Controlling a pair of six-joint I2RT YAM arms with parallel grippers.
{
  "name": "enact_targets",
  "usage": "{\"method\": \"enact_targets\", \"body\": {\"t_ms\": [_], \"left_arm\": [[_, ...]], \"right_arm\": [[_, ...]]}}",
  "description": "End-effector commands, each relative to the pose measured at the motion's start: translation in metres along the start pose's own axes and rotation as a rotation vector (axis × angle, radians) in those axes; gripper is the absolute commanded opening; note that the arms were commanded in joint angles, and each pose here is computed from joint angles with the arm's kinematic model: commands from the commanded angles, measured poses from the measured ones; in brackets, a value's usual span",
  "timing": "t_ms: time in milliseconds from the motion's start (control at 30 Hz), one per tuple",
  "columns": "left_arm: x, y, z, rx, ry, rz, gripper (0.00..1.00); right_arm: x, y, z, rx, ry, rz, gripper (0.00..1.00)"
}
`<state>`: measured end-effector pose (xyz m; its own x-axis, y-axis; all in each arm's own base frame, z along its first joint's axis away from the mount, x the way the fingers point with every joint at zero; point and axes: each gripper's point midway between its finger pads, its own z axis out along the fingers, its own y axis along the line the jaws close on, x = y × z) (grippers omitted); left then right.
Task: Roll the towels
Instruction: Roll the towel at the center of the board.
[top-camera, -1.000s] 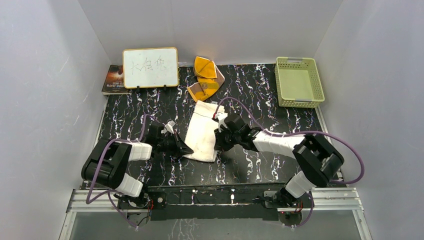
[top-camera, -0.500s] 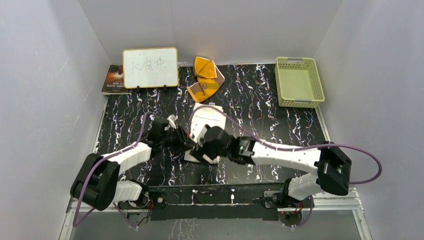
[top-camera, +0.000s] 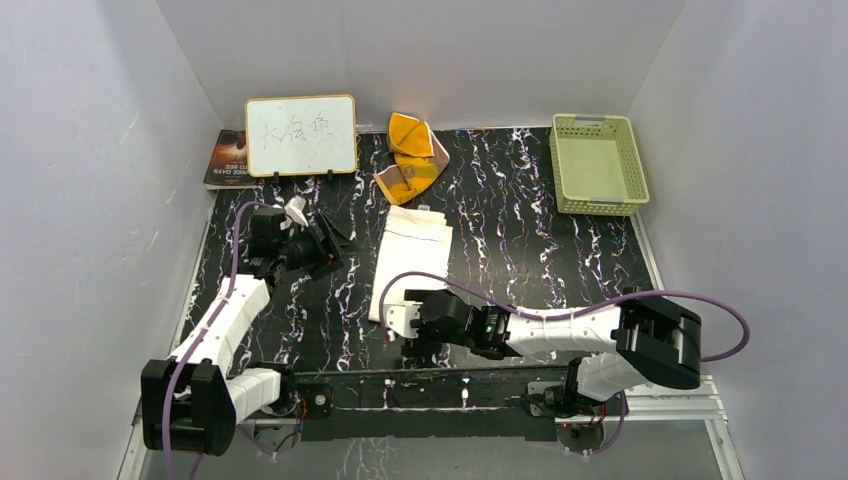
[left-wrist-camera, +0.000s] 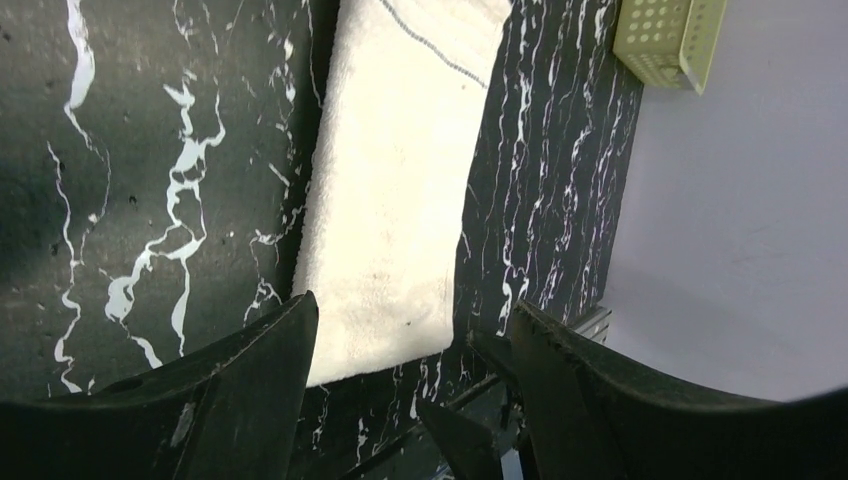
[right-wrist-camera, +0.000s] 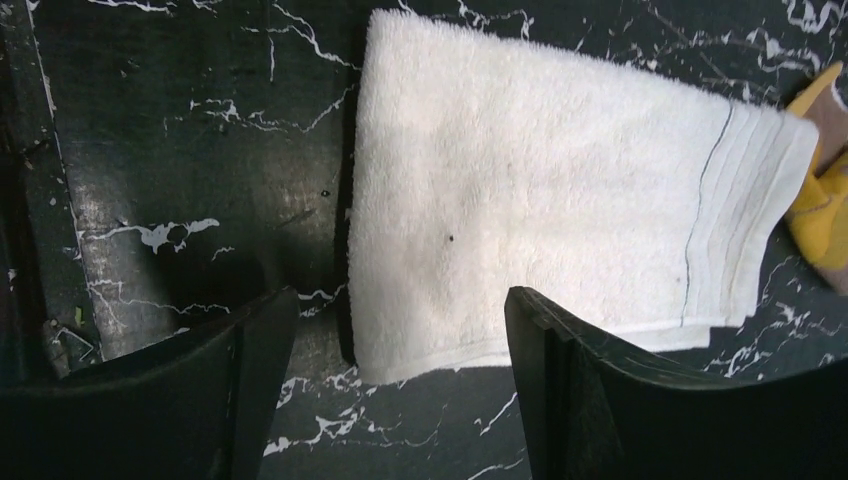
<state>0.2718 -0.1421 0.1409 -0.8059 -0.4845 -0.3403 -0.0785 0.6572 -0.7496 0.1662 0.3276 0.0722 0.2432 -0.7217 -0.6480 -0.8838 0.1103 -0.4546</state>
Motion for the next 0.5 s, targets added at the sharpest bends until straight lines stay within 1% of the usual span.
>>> {"method": "enact_targets", "body": {"t_ms": [0,167,367,467], "left_arm": [[0.025,0.003,-0.007,0.025,0.084,-0.028,0.69],[0.028,0.007,-0.007,0.014,0.093,-0.025,0.69],[0.032,0.012,-0.008,0.005,0.104,-0.026,0.69],[0.031,0.012,-0.009,0.005,0.102,-0.026,0.69]], "right_arm": [[-0.045,-0.008,0.011,-0.001,-0.169,-0.127,0.72],[-0.043,0.000,0.028,-0.039,-0.150,-0.175,0.68],[-0.036,0.001,0.043,-0.037,-0.122,-0.195,0.65],[-0.029,0.004,0.049,-0.044,-0.099,-0.209,0.60]]}}
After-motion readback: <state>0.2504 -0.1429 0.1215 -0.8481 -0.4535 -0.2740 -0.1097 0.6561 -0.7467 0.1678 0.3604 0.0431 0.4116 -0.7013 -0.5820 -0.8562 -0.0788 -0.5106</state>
